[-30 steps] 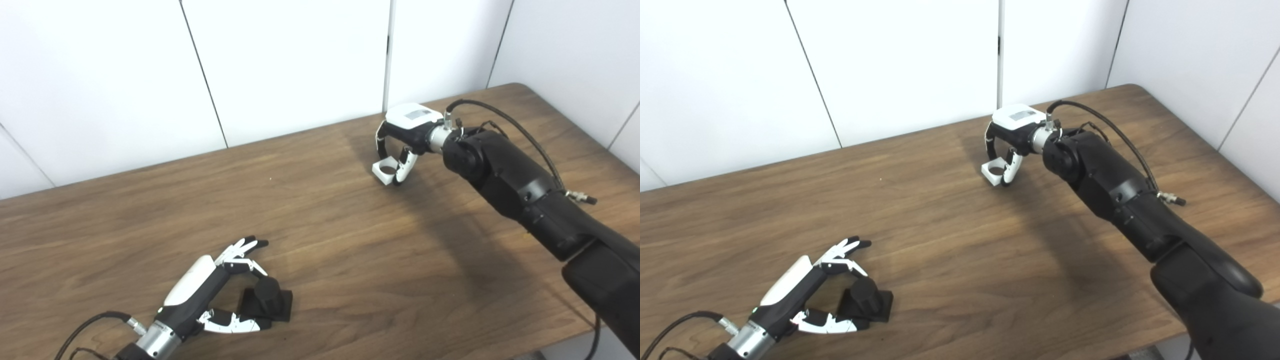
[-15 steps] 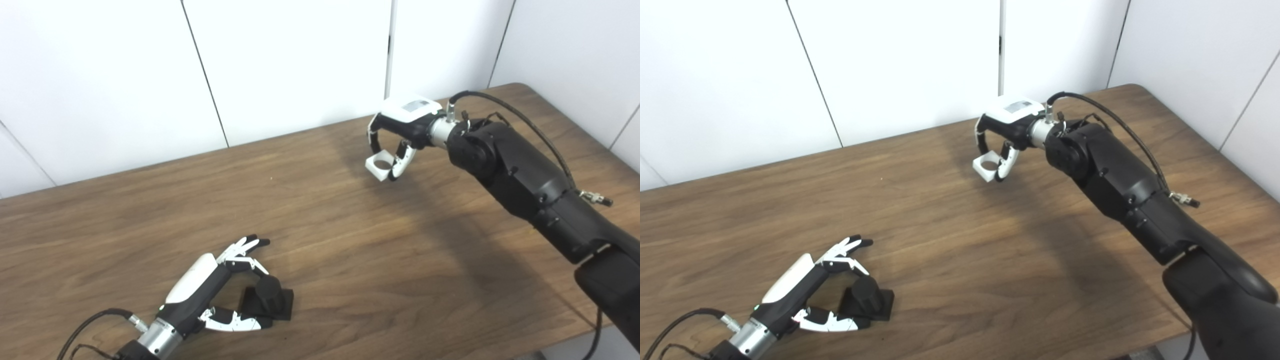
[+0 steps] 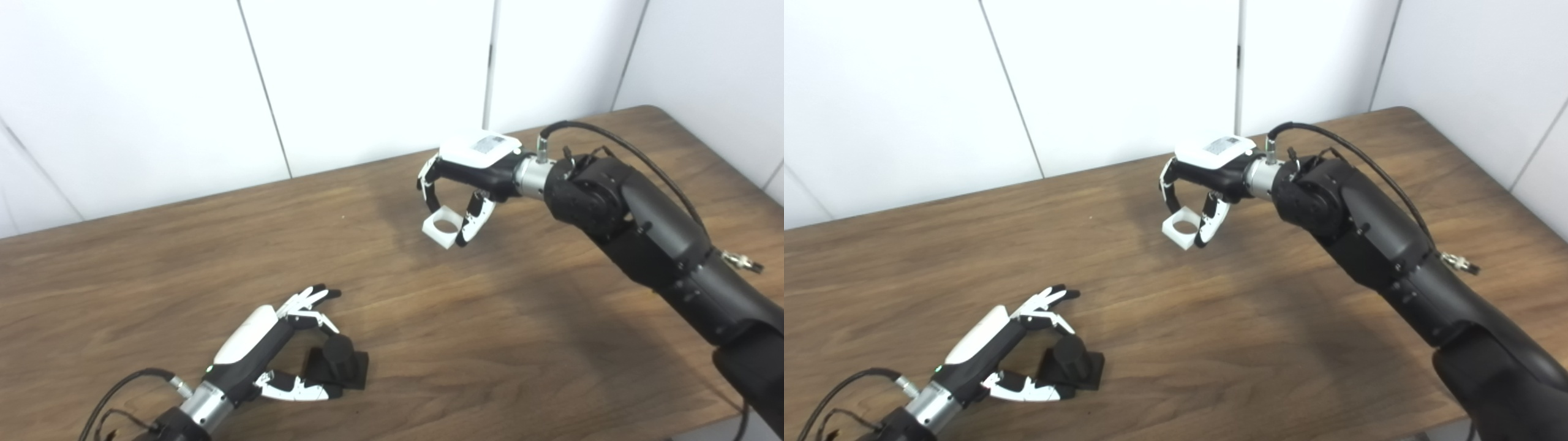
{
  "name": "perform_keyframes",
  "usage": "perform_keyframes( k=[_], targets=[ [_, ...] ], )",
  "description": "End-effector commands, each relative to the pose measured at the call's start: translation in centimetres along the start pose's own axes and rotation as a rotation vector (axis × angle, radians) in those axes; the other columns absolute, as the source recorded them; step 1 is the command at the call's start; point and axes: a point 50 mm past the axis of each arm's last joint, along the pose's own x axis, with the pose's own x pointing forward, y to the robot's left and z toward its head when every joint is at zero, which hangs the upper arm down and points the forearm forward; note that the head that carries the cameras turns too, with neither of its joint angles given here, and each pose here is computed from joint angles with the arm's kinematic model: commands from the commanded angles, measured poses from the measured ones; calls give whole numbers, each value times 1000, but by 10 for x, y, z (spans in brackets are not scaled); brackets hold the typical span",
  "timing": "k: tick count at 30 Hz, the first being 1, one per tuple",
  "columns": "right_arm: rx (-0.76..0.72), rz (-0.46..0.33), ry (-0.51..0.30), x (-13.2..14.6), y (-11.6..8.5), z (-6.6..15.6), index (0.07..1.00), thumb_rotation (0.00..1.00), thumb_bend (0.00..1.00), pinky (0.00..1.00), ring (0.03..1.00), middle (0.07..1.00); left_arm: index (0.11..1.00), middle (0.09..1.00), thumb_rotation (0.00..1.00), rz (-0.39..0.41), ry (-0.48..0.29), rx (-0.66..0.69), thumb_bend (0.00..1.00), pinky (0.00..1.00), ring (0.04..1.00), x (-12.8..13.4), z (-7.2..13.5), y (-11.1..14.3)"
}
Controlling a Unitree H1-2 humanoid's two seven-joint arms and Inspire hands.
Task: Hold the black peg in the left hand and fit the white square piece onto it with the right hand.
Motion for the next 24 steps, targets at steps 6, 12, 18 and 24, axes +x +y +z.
perform_keyframes(
  k=[6,12,18,24],
  targets=[
    [-22,-91,-104,-9,-24,17,482,145,510,725,801,765,493,950,70,-90,108,38,521,1000,1000,2,-14,-22],
    [10,-111,-167,-12,-21,26,482,141,511,749,798,756,494,950,72,-92,107,49,521,1000,1000,8,-15,-26],
    [-12,-118,-248,-13,-24,45,480,141,510,752,795,753,494,955,74,-94,114,44,521,1000,1000,16,-12,-30],
    [7,-121,-293,-17,-26,55,480,141,510,767,801,756,494,953,75,-92,108,43,520,1000,1000,23,-10,-35]
  ],
)
